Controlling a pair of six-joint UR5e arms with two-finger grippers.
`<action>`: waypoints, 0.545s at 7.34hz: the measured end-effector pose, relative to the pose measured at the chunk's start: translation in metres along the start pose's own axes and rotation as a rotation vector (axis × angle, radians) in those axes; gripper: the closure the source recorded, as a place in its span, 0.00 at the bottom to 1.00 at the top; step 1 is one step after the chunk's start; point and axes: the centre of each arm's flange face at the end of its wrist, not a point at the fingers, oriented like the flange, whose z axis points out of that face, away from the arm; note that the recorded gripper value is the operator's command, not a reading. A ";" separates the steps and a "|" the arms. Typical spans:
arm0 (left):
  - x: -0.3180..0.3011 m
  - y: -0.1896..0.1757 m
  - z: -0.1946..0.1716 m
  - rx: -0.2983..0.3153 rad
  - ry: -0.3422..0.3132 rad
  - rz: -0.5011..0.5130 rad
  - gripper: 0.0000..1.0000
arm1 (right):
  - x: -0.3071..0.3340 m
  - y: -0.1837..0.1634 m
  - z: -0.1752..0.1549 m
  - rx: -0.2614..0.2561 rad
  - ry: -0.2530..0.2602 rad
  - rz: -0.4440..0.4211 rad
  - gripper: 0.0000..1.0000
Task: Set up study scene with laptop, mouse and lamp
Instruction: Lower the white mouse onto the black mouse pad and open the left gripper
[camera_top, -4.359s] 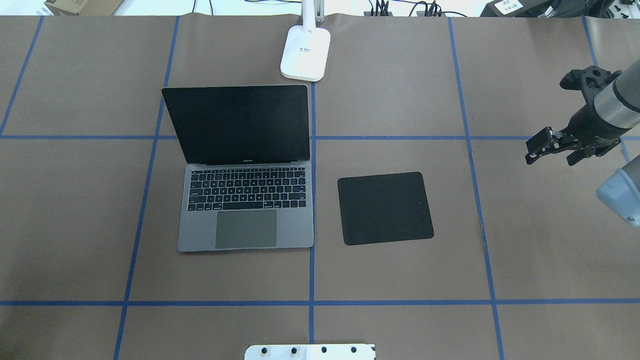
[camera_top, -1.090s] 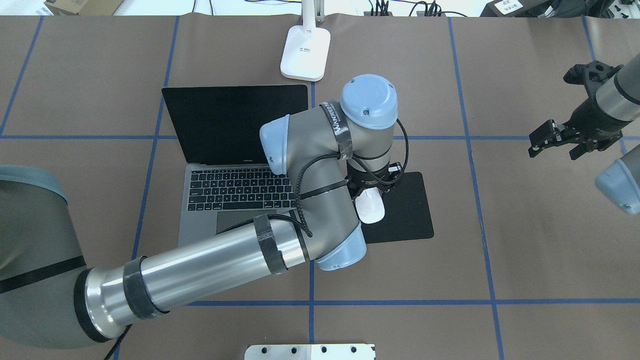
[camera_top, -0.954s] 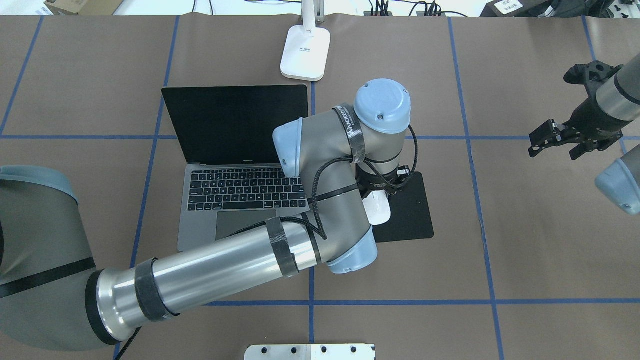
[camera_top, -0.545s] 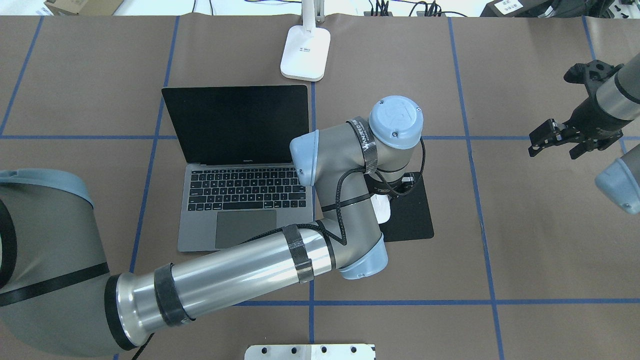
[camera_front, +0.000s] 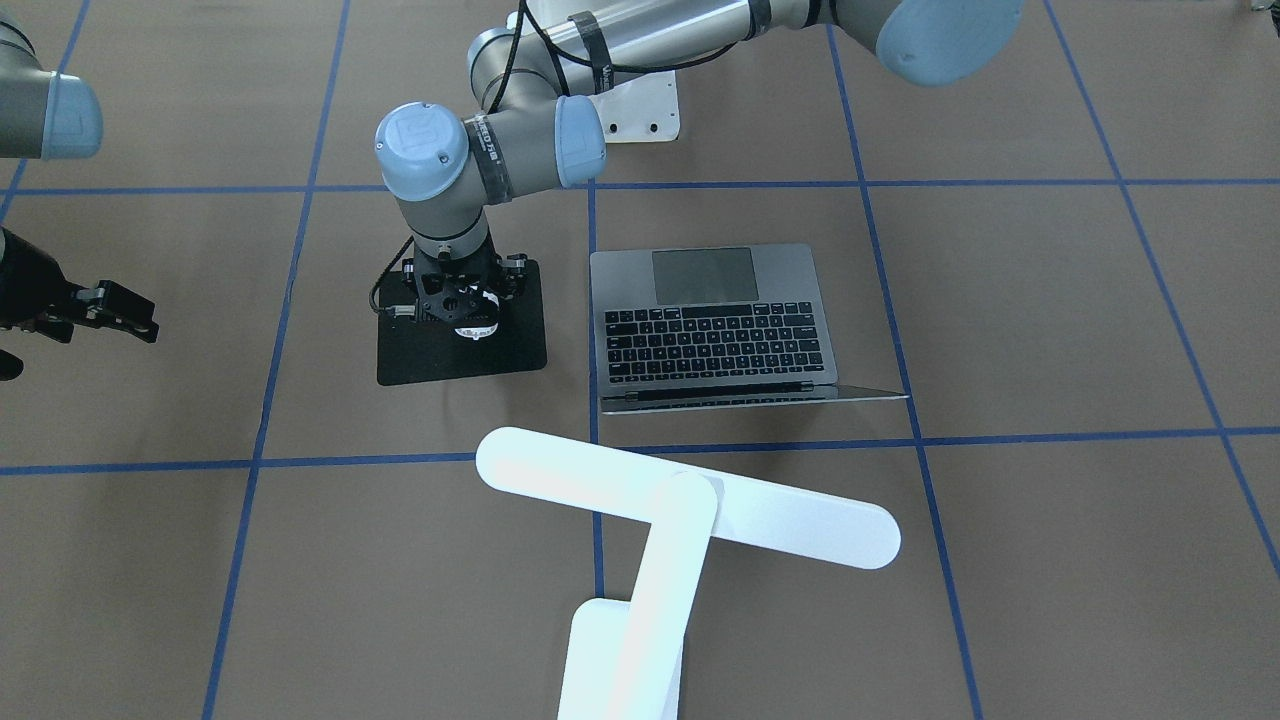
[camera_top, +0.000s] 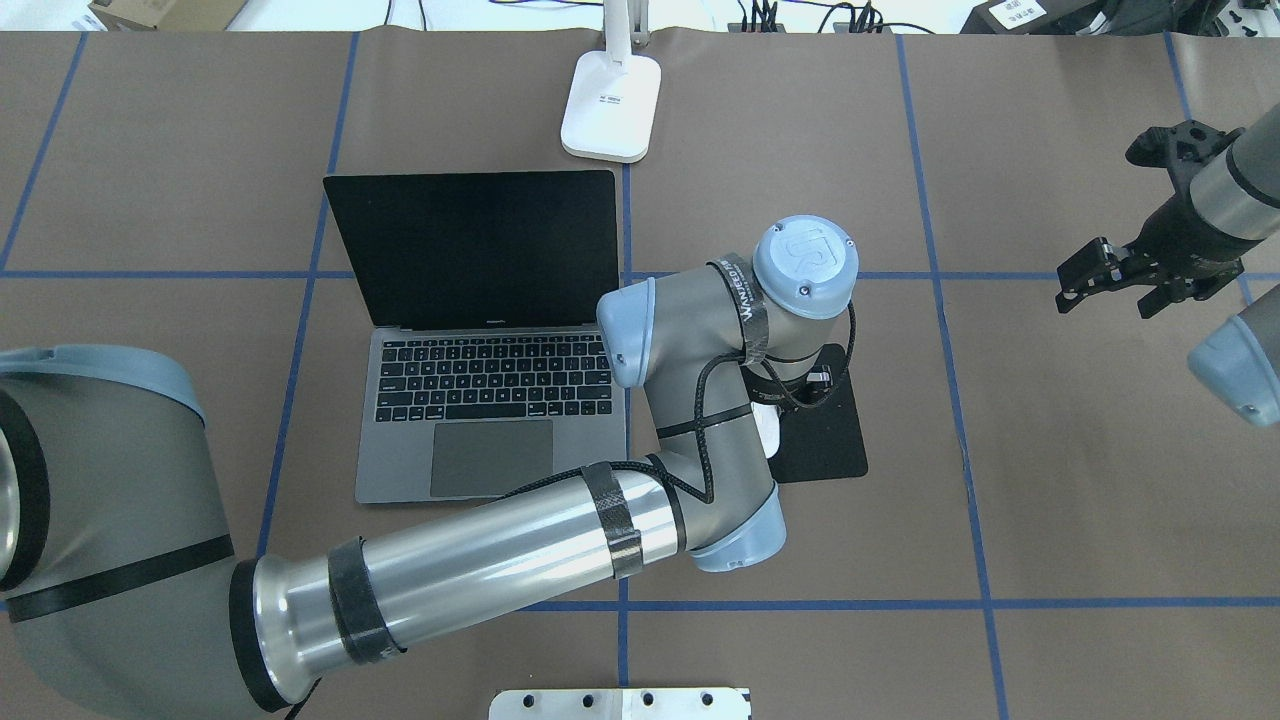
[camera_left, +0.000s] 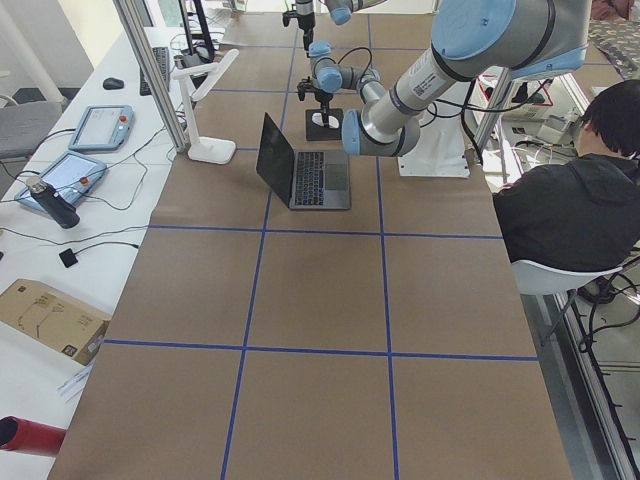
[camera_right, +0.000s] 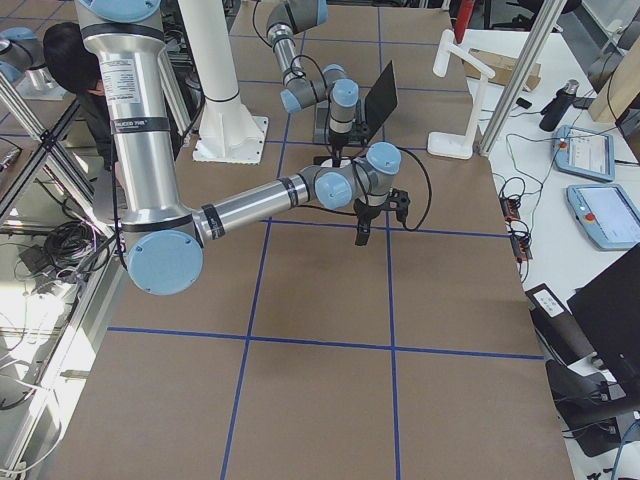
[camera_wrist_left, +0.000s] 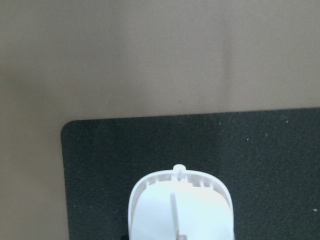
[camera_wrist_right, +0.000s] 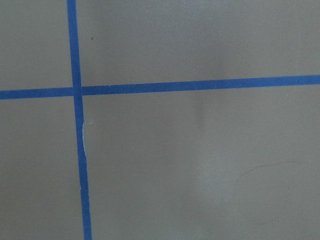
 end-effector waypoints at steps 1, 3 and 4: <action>0.000 0.001 0.002 -0.002 -0.003 -0.029 0.62 | 0.000 0.000 0.001 -0.001 0.001 0.001 0.01; 0.000 0.001 0.002 -0.002 -0.003 -0.064 0.00 | 0.000 -0.001 0.001 -0.001 0.001 0.002 0.01; 0.001 0.002 0.003 -0.003 -0.003 -0.065 0.00 | 0.000 -0.001 0.001 -0.002 0.001 0.002 0.01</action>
